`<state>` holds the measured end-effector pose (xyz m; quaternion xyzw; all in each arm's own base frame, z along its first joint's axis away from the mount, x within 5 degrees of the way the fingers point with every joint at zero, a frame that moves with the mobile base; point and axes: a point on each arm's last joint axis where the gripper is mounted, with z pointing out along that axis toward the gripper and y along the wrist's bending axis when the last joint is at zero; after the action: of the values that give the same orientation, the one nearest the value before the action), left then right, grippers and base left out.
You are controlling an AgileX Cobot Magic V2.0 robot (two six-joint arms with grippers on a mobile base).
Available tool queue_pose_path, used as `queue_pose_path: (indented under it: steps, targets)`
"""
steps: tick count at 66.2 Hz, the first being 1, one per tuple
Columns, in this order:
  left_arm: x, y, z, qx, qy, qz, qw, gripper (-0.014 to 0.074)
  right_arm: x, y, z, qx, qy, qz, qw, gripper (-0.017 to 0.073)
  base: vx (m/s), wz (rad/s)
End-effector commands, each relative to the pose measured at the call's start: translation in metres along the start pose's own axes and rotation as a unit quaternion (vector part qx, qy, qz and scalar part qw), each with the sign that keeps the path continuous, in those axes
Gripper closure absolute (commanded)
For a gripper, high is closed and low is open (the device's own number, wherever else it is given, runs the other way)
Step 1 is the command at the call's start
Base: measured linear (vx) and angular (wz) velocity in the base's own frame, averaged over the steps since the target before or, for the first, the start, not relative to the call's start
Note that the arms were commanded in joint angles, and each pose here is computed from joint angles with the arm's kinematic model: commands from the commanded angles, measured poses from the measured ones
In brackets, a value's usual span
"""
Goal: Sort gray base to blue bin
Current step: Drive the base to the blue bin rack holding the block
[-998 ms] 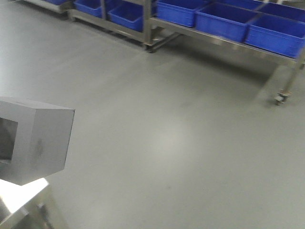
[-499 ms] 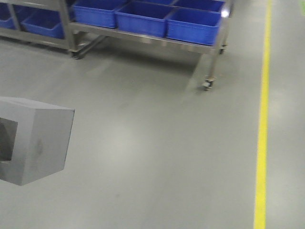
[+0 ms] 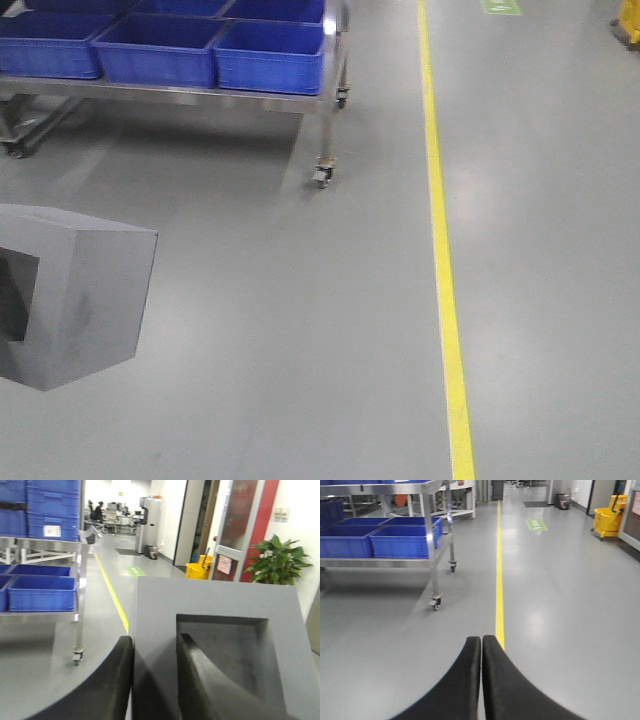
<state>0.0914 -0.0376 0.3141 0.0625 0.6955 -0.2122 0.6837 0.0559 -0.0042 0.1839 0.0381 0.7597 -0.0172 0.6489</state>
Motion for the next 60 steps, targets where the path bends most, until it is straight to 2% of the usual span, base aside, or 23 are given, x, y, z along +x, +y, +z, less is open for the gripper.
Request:
queue_pose_path:
  steps: [1,22,60]
  targets:
    - [-0.0194,-0.002,-0.0008,0.003,-0.066,-0.011,0.998,0.0592,-0.0051,-0.0002,0.0013,0.002,-0.026,-0.008,1.0,0.0564,0.16,-0.38]
    - [-0.0194,-0.002,-0.0008,0.003,-0.066,-0.011,0.998,0.0592,-0.0051,-0.0002,0.0013,0.002,-0.026,-0.008,1.0,0.0564,0.22,-0.21]
    - [-0.0194,-0.002,-0.0008,0.003,-0.066,-0.011,0.998,0.0592,-0.0051,-0.0002,0.0013,0.002,-0.026,-0.008,1.0,0.0564,0.35,0.0]
